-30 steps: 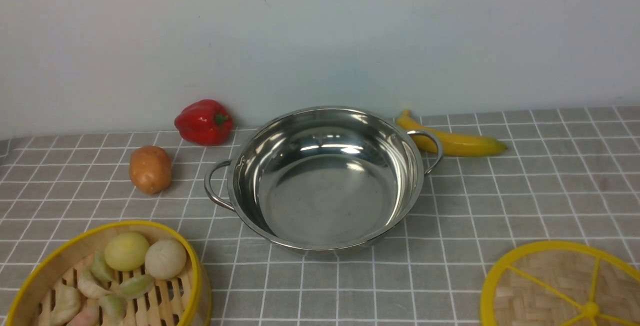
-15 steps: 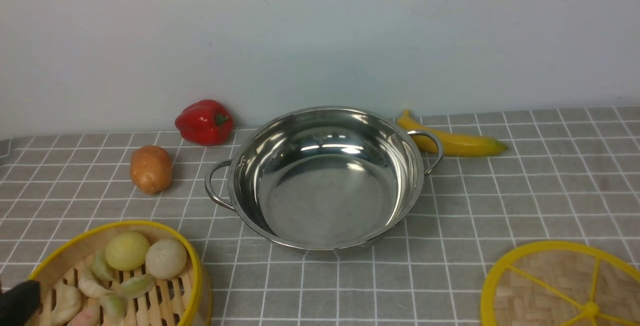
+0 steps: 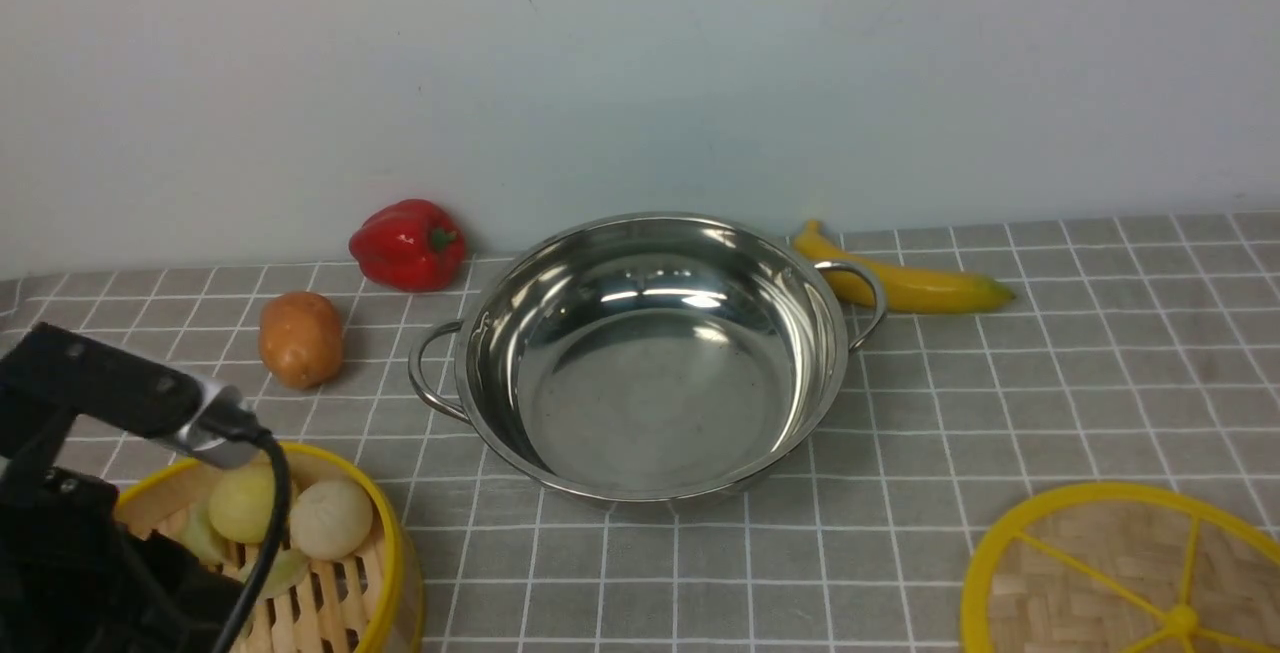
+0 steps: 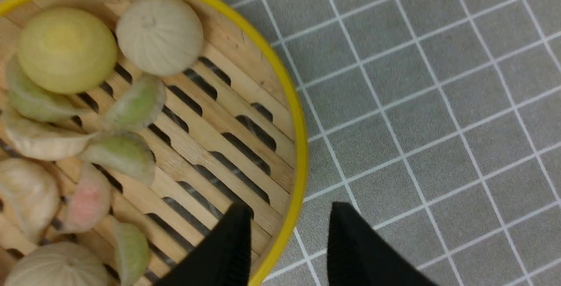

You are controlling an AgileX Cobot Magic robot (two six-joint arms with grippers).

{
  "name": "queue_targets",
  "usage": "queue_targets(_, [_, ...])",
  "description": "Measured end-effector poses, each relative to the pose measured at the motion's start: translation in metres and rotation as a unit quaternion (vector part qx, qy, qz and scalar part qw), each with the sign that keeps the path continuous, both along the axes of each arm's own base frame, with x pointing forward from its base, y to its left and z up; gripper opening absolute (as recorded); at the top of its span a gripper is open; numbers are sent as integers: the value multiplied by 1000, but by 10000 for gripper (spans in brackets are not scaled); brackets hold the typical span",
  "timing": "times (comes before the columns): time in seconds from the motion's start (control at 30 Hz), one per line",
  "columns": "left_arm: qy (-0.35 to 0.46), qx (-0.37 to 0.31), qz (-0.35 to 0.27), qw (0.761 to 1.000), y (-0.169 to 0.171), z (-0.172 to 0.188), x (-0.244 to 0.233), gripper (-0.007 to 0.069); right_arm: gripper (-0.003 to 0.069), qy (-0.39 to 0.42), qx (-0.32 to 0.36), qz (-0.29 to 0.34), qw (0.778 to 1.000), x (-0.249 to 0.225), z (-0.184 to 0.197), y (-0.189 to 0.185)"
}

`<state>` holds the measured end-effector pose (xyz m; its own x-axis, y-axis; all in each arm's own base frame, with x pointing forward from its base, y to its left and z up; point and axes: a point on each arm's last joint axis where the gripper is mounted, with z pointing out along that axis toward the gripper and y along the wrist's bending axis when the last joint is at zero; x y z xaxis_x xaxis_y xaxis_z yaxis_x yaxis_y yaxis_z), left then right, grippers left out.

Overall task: Place the steamer in the pot on the grey tablecloth, and put the lid on the steamer.
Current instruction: 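Grasp the rim of the steamer basket holding the buns with the left gripper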

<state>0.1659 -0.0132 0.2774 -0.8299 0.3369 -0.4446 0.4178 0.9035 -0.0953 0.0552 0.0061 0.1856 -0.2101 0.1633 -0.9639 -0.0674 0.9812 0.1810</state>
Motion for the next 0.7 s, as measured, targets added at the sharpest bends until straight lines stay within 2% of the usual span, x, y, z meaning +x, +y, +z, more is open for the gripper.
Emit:
queue_targets(0.27, [66,5,-4,998,3,-21,20,244,242,0,0,0,1000,0,0,0])
queue_targets(0.4, [99,-10,-27,995,-4,-22,15,286,242,0,0,0,1000,0,0,0])
queue_targets(0.6, [97,-1,-78,992,-24,-23,14,338,242,0,0,0,1000,0,0,0])
queue_targets(0.7, [98,29,-86,991,-32,-31,20,346,242,0,0,0,1000,0,0,0])
